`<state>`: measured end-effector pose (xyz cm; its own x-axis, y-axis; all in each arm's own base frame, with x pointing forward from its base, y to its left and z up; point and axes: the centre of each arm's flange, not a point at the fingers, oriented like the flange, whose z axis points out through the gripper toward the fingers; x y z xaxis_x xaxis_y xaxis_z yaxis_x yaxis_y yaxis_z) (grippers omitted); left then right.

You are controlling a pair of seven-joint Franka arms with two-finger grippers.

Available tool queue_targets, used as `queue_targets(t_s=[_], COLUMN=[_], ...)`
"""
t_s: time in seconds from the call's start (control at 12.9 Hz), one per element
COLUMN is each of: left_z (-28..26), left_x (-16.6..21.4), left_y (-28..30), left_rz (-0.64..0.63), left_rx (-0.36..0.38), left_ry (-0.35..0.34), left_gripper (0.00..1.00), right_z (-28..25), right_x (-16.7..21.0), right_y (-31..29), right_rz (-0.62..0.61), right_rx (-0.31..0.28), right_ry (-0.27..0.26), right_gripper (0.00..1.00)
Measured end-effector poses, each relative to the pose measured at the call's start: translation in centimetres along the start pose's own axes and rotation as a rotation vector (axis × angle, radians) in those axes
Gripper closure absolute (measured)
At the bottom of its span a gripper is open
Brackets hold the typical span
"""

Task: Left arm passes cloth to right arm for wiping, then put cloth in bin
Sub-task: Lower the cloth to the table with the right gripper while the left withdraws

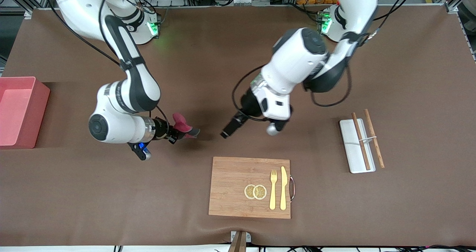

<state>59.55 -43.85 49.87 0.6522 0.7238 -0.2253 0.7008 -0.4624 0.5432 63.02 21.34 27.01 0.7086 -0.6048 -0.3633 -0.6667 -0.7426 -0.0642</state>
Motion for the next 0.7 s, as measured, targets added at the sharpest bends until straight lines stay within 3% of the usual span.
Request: queue_targets(t_s=[0.31, 0.46, 0.7], left_z=[-5.0, -7.6, -11.9], left_x=[6.8, 10.3, 15.2], left_y=[-1.2, -2.4, -4.3], left_rz=[0.201, 0.321, 0.467], left_rx=[0.173, 0.271, 0.396], left_ry=[0.040, 0.051, 0.066], left_gripper=[0.00, 0.00, 0.00], right_z=[2.8, 2.3, -0.5], right_x=[7.6, 12.2, 18.6], right_y=[4.8, 8.3, 14.7], right_rz=[-0.155, -0.258, -0.413], right_rx=[-0.051, -0.062, -0.142], right_ry=[0.067, 0.103, 0.186], right_gripper=[0.95, 0.95, 0.95])
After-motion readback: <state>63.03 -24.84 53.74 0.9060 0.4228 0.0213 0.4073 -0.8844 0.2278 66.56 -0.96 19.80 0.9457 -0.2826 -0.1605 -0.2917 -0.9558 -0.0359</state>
